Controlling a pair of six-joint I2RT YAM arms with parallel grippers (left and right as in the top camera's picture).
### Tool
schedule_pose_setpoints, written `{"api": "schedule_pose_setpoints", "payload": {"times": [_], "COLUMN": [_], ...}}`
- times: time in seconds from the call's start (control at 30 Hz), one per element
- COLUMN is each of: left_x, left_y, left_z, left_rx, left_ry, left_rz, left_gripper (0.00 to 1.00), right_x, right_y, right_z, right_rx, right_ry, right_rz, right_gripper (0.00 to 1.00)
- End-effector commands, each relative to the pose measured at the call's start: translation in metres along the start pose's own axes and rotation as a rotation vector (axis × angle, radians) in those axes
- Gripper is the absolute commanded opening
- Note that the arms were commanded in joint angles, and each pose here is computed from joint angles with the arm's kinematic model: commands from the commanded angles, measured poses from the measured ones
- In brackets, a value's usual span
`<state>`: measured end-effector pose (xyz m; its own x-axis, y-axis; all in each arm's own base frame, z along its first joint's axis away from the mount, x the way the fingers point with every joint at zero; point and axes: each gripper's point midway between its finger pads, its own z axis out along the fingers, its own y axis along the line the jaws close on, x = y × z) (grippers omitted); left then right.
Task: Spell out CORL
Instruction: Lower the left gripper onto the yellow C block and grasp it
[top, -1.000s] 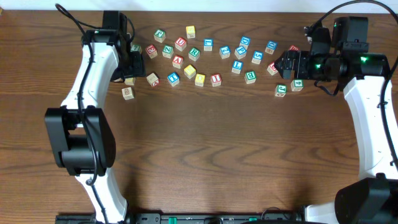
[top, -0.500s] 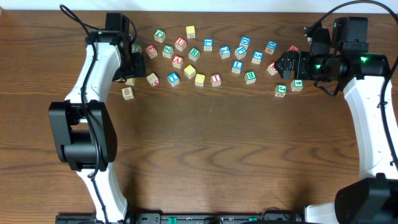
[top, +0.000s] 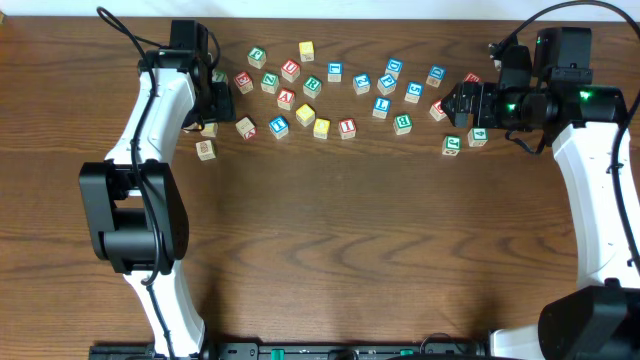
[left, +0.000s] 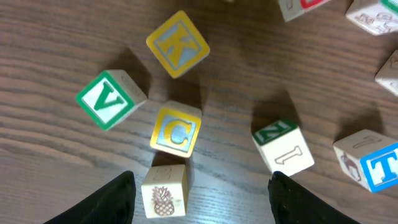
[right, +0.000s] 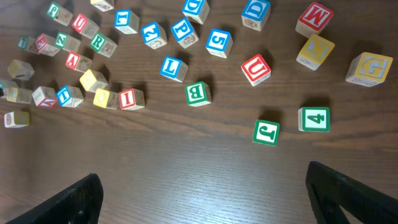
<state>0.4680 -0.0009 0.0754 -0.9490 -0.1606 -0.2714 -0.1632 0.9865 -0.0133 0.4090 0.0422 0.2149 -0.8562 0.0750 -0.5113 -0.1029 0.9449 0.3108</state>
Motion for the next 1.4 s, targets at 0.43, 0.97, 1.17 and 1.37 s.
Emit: {"api": "schedule_pose_setpoints", "payload": {"times": [0.43,0.97,1.17,1.37], "left_x": [-0.005,0.012,0.010,0.010], "left_y": [0.007,0.011,0.011,0.016], "left_z": [0.019,0.070,0.070,0.070], "left_rx": [-0.039,-0.073,-0.073,-0.102], "left_ry": [-0.014,0.073,0.066,0.061], "left_rz": [-0.019,-0.013,-0.013,-0.012], "left_gripper": [0.66,0.59,0.50,0.42], "right_x": [-0.007,-0.007,-0.007,-0.007], "right_y": [0.003,0.001,0.001,0.000], "right_z": [-0.006,-0.006,-0.006,-0.006], "right_rx": [-0.011,0.000,0.000,0.004], "right_ry": [-0.019,-0.020,-0.020,-0.020], "right_rz": [-0.004,-0.004,-0.004,-0.004], "right_gripper": [0.99,0.99,0.99,0.99]}}
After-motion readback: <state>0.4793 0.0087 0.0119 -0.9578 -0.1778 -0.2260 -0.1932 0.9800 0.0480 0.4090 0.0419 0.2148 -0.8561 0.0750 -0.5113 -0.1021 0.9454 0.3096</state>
